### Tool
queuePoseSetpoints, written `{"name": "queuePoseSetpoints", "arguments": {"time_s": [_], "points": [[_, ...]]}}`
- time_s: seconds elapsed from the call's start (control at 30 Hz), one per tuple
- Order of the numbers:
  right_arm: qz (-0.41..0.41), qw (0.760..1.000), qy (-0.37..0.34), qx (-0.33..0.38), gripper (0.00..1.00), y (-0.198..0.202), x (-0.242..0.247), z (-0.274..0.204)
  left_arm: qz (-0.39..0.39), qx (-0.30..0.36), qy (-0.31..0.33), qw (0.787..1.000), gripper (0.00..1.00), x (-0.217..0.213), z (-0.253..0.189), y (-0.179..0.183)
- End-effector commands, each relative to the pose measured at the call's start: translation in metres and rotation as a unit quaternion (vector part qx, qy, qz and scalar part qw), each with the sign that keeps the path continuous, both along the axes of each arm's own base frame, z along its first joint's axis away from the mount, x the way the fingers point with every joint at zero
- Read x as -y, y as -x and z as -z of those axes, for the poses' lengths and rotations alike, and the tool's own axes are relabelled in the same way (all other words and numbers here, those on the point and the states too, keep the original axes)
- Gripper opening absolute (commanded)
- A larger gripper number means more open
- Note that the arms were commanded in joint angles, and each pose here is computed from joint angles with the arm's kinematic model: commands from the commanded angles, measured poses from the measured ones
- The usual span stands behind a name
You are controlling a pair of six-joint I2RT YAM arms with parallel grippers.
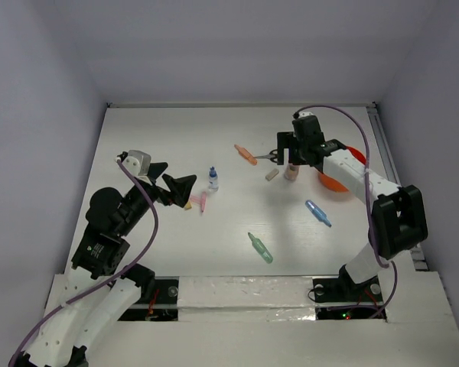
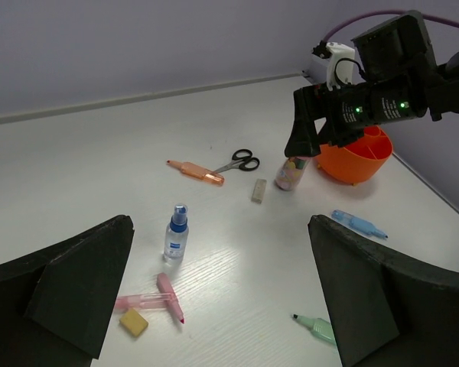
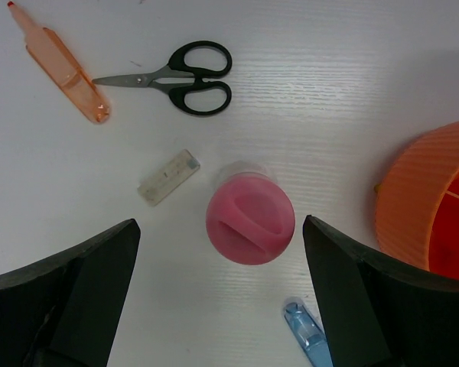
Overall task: Sort the stationery into containers
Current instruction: Pick up the stationery from the center of the board.
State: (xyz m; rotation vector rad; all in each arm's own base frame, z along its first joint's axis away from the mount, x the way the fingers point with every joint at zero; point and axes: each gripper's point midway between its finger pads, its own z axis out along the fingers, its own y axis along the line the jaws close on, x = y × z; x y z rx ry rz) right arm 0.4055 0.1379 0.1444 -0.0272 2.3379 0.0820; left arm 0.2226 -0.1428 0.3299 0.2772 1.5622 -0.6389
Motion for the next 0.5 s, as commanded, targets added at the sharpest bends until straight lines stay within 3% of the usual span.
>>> {"name": "queuePoseSetpoints", "arguments": {"time_s": [0.0,0.17,0.27,0.3,0.37,0.43,0.47], "points": [[0.013,0.999,0.006,0.046,0.93,-0.022,0.002,-0.024,-0.003,0.018,0.002,1.000,0.99,-0.001,-0.008,-0.003],[0.019,0.999,0.012,0.036,0.81,-0.026,0.002,-0.014,-0.001,0.017,0.003,1.000,0.99,0.000,-0.008,-0.002],[0.022,0.999,0.014,0.035,0.67,-0.025,0.003,-0.013,0.004,0.018,0.004,1.000,0.99,0.001,-0.008,-0.002],[0.024,0.999,0.017,0.035,0.56,-0.025,0.005,-0.013,0.005,0.017,0.003,1.000,0.99,0.002,-0.008,-0.002],[0.025,0.999,0.018,0.039,0.47,-0.025,0.006,-0.016,0.005,0.018,0.004,1.000,0.99,0.002,-0.008,-0.001],[0.027,0.998,0.022,0.044,0.30,-0.026,0.008,-0.022,0.006,0.018,0.004,1.000,0.99,0.002,-0.008,-0.001],[0.027,0.998,0.024,0.043,0.30,-0.026,0.008,-0.022,0.007,0.020,0.005,1.000,0.99,0.002,-0.010,-0.001]]}}
